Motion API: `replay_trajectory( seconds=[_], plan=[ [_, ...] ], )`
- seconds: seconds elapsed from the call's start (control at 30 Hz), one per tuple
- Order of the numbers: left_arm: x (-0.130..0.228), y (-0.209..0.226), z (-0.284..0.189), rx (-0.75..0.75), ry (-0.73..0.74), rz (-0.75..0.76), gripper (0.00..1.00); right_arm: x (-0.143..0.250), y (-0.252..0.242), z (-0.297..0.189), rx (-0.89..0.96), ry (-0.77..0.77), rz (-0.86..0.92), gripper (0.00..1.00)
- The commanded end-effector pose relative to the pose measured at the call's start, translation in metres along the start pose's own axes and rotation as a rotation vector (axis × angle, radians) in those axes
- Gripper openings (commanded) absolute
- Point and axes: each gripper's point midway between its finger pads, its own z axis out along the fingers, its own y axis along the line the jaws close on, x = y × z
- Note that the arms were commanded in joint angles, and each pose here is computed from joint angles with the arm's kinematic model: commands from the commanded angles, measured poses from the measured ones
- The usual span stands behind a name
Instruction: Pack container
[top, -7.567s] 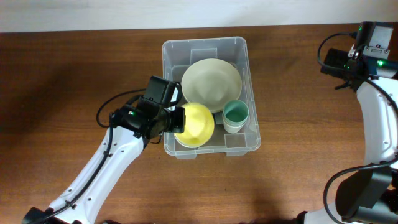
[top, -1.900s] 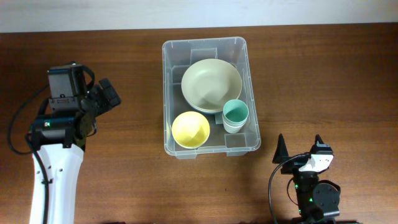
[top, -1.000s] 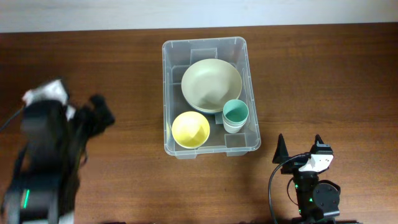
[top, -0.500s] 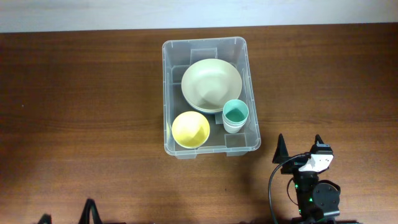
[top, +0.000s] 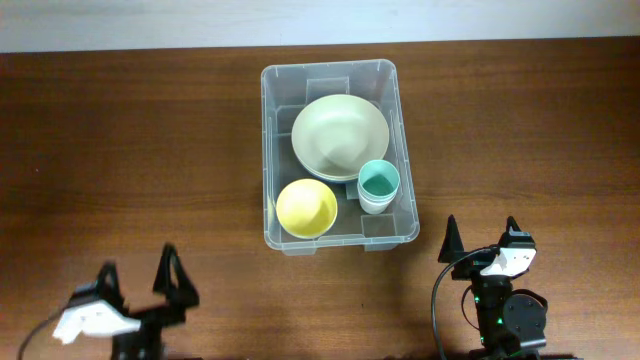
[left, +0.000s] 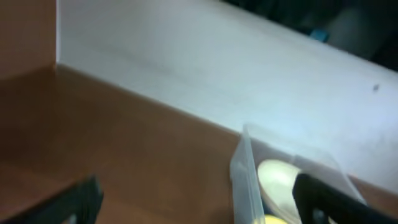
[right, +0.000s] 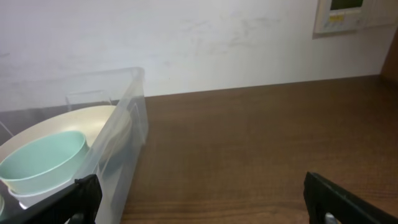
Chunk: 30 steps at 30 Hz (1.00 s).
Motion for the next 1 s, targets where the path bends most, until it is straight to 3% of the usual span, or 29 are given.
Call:
replay_trajectory(
  seconds=[0.0, 0.27, 0.97],
  plan=[
    [0.021, 0.004, 0.024, 0.019, -0.024, -0.005, 0.99, 0.002, -0.004, 0.0, 0.018, 0.001, 0.004, 0.99],
    [0.068, 0.007, 0.058, 0.088, -0.048, 0.016, 1.0, 0.002, -0.004, 0.0, 0.018, 0.001, 0.004, 0.99],
    [0.125, 0.026, 0.072, 0.073, 0.03, 0.49, 1.0, 0.002, -0.004, 0.0, 0.018, 0.001, 0.004, 0.99]
  ],
)
